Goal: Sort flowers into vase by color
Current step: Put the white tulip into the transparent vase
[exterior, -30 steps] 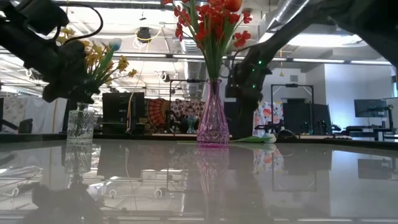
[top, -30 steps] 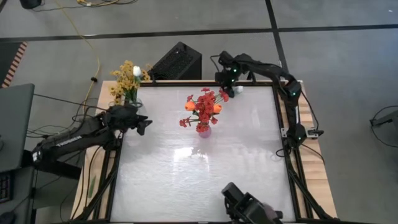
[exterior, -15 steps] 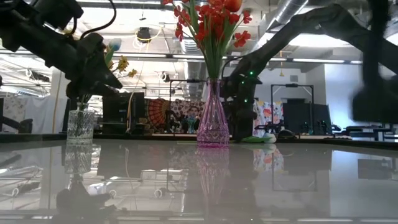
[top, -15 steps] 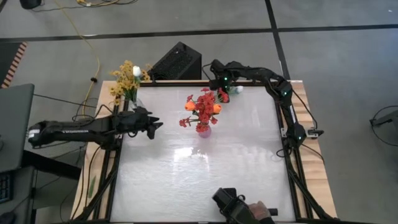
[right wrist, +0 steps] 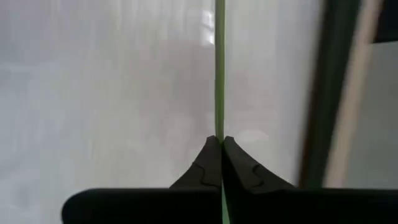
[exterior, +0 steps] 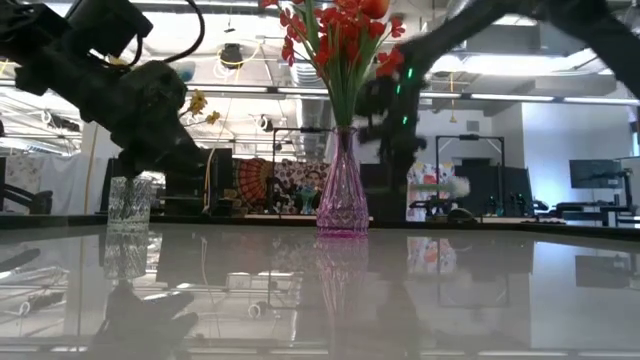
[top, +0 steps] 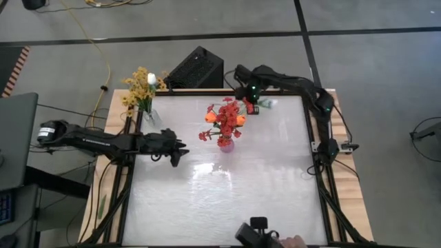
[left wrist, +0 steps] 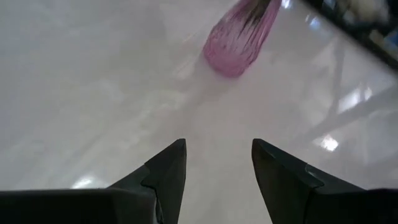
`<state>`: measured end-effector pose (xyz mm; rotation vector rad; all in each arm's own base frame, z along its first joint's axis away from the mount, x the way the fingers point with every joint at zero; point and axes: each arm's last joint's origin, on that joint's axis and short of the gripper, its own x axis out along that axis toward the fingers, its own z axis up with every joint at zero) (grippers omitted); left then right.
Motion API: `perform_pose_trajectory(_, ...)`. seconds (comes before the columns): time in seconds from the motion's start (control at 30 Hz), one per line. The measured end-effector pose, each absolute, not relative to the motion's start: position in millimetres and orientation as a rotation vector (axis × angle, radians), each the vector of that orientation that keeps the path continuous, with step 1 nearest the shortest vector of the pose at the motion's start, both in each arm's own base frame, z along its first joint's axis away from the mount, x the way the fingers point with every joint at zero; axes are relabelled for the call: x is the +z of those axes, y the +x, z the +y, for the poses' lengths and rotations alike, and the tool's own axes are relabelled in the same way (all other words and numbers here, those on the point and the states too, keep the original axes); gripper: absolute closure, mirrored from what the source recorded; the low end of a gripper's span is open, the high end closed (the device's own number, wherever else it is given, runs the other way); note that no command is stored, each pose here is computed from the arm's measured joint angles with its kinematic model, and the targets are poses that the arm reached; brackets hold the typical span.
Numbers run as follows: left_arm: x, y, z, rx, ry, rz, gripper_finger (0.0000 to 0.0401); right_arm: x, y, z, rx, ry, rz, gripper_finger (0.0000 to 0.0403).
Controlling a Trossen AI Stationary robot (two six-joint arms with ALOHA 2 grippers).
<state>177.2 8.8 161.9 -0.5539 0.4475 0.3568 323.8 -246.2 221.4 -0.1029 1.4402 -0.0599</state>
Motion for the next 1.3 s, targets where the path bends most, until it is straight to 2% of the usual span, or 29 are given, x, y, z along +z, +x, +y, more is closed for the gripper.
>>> perform_pose_trajectory(0.1, 164.1, 183.7, 9.7, 0.361, -0.657, 0.376, 0.0231, 251.8, 325.3, -235.6, -0.197, -0.255, 1.406, 0.0384)
perform_pose_trajectory(0.3, 176.3, 186.2, 19.1, 0.345, -0.742, 0.268, 0.0231, 328.9, 312.1, -229.9, -0.632, -0.532, 1.22, 0.0384)
perform_pose_trajectory(0.4, 196.4, 191.3, 25.0, 0.301, -0.77, 0.204, 0.0231, 364.0, 301.1, -226.3, -0.776, -0.632, 1.106, 0.0384)
perform_pose_trajectory(0.47, 215.7, 196.3, 29.0, 0.245, -0.781, 0.158, 0.0231, 391.8, 292.5, -214.8, -0.806, -0.704, 1.002, 0.0384)
perform_pose_trajectory(0.63, 273.0, 206.7, 40.3, 0.139, -0.74, 0.036, 0.0231, 445.8, 284.8, -167.7, -0.763, -0.897, 0.737, 0.0384)
perform_pose_trajectory(0.8, 325.6, 205.5, 55.5, 0.125, -0.693, -0.004, 0.0231, 473.3, 290.2, -119.4, -0.616, -1.119, 0.527, 0.0384)
perform_pose_trajectory(0.97, 368.0, 193.1, 70.2, 0.116, -0.753, 0.032, 0.0231, 479.2, 307.1, -86.6, -0.477, -1.494, 0.468, 0.0384)
perform_pose_trajectory(1.07, 389.2, 181.9, 78.0, 0.112, -0.868, 0.051, 0.0231, 475.9, 319.6, -71.7, -0.419, -1.676, 0.464, 0.0384)
perform_pose_trajectory(1.17, 402.2, 174.8, 83.8, 0.054, -0.976, 0.067, 0.0231, 471.6, 329.0, -55.5, -0.365, -1.74, 0.439, 0.0384)
perform_pose_trajectory(1.3, 406.2, 172.8, 85.8, 0.017, -1.015, 0.06, 0.0231, 460.6, 344.4, -32.2, -0.281, -1.754, 0.402, 0.0384)
